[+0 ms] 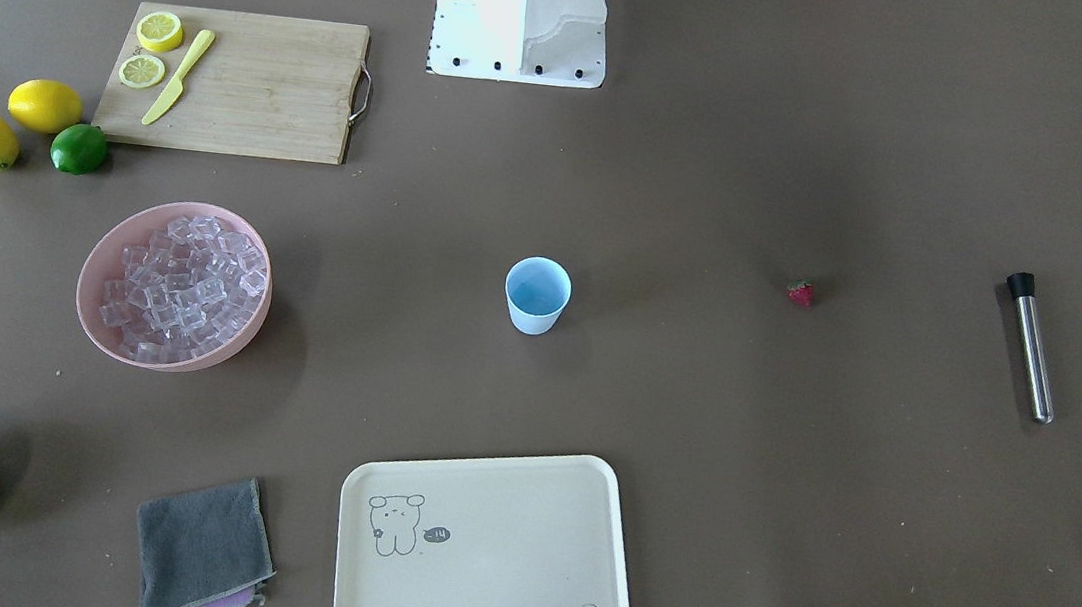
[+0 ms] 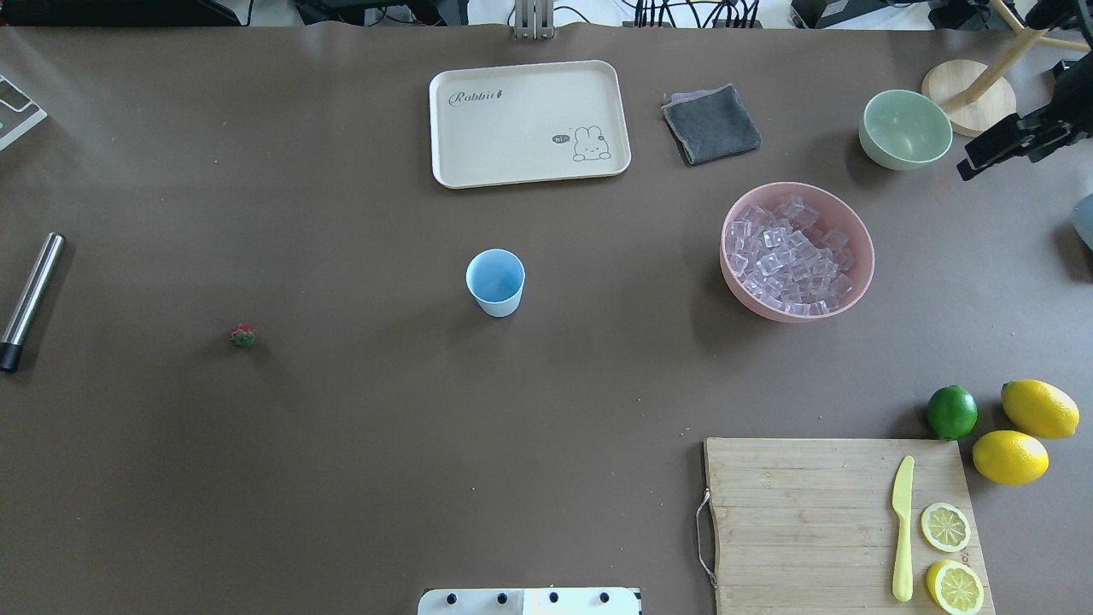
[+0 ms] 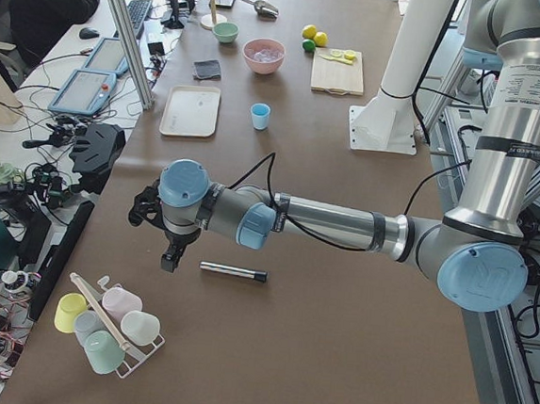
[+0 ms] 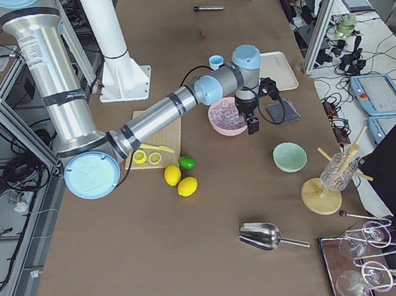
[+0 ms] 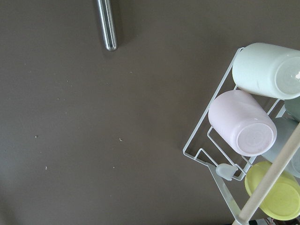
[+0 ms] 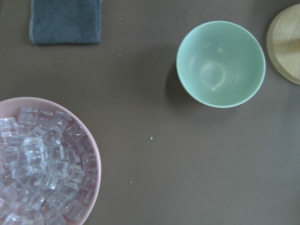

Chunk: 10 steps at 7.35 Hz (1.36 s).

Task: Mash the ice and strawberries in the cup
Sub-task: 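Reach the right gripper into the pink bowl and grasp an ice cube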

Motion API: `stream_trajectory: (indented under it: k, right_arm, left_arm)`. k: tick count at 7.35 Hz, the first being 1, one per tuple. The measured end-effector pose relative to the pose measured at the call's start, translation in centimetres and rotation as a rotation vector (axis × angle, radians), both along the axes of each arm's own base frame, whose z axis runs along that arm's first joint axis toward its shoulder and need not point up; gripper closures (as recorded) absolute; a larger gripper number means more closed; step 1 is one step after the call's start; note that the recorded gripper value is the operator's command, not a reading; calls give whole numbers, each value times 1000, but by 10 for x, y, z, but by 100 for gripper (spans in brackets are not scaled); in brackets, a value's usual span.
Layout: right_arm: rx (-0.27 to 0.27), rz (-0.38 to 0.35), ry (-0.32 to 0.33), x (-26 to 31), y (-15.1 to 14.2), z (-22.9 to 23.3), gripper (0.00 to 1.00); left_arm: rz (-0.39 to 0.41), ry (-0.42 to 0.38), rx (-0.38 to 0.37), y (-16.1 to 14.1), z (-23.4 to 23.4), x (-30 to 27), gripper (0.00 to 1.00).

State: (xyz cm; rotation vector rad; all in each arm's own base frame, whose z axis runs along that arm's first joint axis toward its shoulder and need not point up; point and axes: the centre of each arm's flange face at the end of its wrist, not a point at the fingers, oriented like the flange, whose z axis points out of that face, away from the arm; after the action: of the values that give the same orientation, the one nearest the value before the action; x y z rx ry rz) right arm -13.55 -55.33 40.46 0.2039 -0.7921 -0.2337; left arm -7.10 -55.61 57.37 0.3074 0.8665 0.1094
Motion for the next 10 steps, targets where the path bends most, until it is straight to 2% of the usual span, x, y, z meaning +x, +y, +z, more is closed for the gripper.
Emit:
stream_trajectory:
  k: [2,4,8,10]
  right_arm:
    - [30,-49,-3,-54,-1,-25,10]
    - [63,-92,34,-99,0,-35,19]
    - [99,-151,127,-166,9,-26,32]
    - [88,-167,159,-183,10,-13,32]
  left_arm:
    - [0,0,1,0,0,0,2]
    - [1,0,4,1,-2,0,2]
    - [2,2,7,1,-3,0,2]
    - [3,4,11,1,-5,0,2]
